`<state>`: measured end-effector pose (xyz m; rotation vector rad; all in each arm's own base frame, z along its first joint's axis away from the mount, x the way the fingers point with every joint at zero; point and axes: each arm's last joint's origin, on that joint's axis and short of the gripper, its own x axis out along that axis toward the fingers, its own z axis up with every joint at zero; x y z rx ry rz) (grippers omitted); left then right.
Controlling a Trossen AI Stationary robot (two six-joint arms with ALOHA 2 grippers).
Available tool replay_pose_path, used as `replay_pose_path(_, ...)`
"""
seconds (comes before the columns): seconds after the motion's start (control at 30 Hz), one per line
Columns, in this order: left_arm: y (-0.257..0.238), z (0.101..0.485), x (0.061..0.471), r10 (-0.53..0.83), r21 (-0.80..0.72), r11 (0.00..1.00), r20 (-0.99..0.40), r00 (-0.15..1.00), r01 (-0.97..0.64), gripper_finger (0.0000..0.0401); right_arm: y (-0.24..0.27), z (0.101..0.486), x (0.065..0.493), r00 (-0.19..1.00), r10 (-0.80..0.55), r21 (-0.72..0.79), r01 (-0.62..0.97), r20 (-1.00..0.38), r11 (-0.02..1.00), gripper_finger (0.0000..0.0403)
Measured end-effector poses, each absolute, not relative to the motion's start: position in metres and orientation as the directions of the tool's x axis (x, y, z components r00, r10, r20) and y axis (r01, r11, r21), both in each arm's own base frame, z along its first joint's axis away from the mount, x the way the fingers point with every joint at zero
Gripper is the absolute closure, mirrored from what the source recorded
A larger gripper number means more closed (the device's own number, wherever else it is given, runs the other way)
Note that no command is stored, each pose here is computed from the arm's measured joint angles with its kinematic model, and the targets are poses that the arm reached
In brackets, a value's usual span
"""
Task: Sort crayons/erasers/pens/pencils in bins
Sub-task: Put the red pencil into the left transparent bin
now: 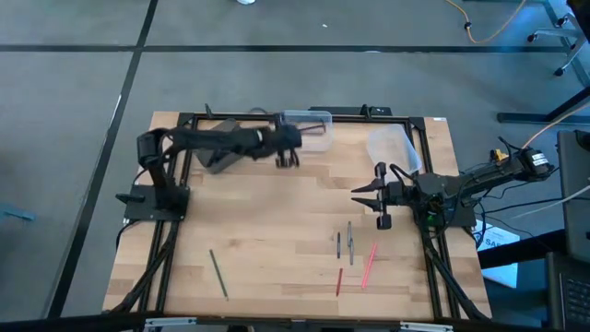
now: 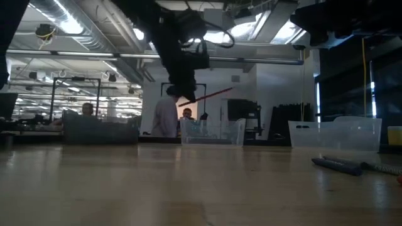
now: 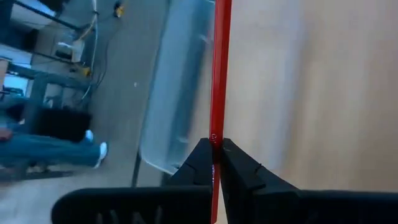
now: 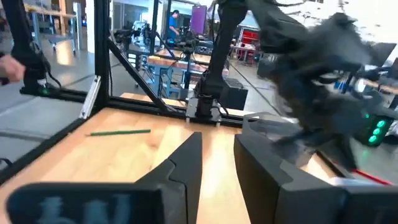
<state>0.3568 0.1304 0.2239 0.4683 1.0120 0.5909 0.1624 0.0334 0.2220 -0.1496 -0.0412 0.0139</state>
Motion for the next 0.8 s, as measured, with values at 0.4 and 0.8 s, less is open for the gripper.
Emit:
replay_pose_path(0.4, 0.196, 0.217, 0.357, 0.633, 0.553, 0.765, -0.552, 0.544, -0.33, 0.0398, 0.027, 0.222, 0.164, 0.999, -0.011, -0.143, 0.016, 0.038, 0.99, 0.0305)
replay_pose_path(0.8, 0.196, 0.213, 0.365, 0.662, 0.549, 0.742, -0.511, 0.549, -0.383, 0.037, 0.028, 0.222, 0.163, 0.999, 0.022, -0.058, -0.019, 0.044, 0.998, 0.0305)
